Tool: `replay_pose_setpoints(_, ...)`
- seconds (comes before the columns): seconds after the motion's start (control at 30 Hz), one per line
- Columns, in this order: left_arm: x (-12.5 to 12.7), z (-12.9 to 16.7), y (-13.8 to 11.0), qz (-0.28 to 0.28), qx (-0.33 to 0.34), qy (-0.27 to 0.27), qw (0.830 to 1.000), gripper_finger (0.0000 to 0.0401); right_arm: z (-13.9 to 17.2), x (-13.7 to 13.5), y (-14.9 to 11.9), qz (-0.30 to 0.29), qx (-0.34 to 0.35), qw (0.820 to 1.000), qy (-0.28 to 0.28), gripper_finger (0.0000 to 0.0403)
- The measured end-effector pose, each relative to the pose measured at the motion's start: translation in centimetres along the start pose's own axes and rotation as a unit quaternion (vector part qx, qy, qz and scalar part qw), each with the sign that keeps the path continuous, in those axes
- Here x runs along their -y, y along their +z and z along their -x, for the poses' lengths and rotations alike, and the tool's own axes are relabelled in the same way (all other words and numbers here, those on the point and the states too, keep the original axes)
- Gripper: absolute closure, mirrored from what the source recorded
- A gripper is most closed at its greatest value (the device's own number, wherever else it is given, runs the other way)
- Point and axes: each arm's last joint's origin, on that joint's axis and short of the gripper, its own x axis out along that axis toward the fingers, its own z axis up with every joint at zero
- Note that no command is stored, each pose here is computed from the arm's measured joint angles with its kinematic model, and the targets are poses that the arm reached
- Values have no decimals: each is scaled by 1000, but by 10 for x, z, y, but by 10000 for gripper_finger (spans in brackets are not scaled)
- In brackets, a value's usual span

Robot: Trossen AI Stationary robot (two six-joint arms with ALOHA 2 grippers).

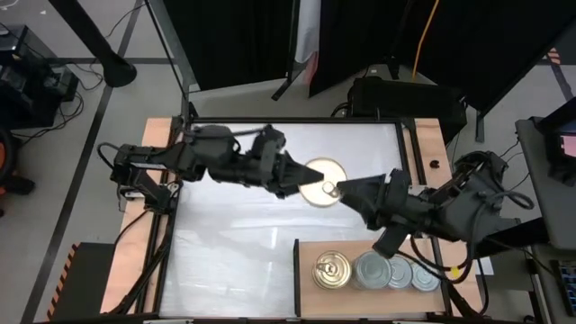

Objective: Stack canned seafood by type on shelf
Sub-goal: Stack the blue-pink tuna can on top of the other blue-pink tuna can on the shelf

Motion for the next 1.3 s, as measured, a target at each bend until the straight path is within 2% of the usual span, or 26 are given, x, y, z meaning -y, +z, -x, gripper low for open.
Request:
replay_pose_setpoints(0.17, -10, -12, -7, 22, -26, 4, 999, 208, -3, -4, 6, 45, 20, 999, 6, 106)
replay_pose_setpoints(0.3, -11, -13, -7, 12, -39, -2, 999, 194, -3, -4, 9, 55, 24, 998, 3, 116)
replay_pose_setpoints(0.4, -12, -14, -8, -4, -48, -2, 999, 188, -2, -6, 14, 52, 25, 998, 4, 152)
replay_pose_setpoints(0.57, -9, -14, -8, -13, -72, -19, 997, 186, -6, -13, 23, 45, 11, 999, 9, 239)
replay_pose_setpoints(0.8, -10, -11, -5, -26, -83, -12, 996, 185, -14, -23, 39, 19, -2, 1000, 12, 239)
replay_pose_setpoints(1.03, 0, 9, 4, -30, -103, 14, 994, 183, -11, -21, 61, -52, 6, 998, -25, 234)
replay_pose_setpoints(1.3, 5, 13, 2, -2, -99, 4, 995, 170, -14, -19, 58, -81, 2, 996, -29, 232)
